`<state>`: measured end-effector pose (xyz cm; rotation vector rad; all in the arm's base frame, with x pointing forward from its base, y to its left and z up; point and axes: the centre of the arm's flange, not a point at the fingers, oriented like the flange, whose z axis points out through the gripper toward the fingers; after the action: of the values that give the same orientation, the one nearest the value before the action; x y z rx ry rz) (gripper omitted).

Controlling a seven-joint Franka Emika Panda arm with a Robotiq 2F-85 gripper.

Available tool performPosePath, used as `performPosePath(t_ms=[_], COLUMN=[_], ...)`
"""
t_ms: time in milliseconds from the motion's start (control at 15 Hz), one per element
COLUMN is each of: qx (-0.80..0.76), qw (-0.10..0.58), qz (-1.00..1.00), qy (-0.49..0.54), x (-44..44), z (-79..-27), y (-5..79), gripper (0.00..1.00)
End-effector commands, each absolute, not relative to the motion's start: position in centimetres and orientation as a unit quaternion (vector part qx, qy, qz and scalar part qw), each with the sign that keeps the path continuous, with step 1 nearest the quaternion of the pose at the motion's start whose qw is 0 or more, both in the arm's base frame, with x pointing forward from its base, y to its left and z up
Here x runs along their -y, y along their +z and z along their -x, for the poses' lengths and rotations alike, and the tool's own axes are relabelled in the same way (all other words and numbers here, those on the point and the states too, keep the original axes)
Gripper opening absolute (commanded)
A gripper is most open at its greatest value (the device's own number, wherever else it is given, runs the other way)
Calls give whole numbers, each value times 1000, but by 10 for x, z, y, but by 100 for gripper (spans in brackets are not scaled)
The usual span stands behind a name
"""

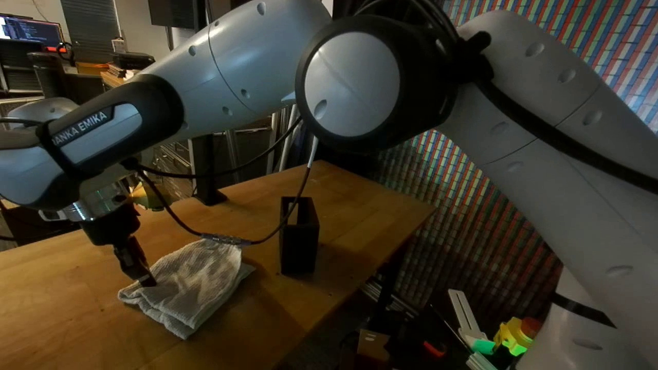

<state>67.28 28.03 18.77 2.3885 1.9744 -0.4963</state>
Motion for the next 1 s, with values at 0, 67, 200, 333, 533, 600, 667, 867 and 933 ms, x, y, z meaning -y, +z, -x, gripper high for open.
performPosePath(t_ms=[0,67,200,333,533,600,667,867,933], qx=[-608,-604,-599,-594,-586,-583,-580,-571,-569], qw=[-13,-14,-16,-15,1,4,6,4,0], qz=[-780,-783,-788,-793,-801,-803,-805,-810,-811], qy=[-150,-148,-142,-135,-125,-125,-126,-135,-138], x=[-261,-259,-259,-256,-246,-243,-237,-223,-219], z=[-645,-646,-646,-645,-648,-648,-646,-636,-631], y=[195,195,199,208,227,231,235,232,229], gripper=[0,0,0,0,0,0,0,0,0])
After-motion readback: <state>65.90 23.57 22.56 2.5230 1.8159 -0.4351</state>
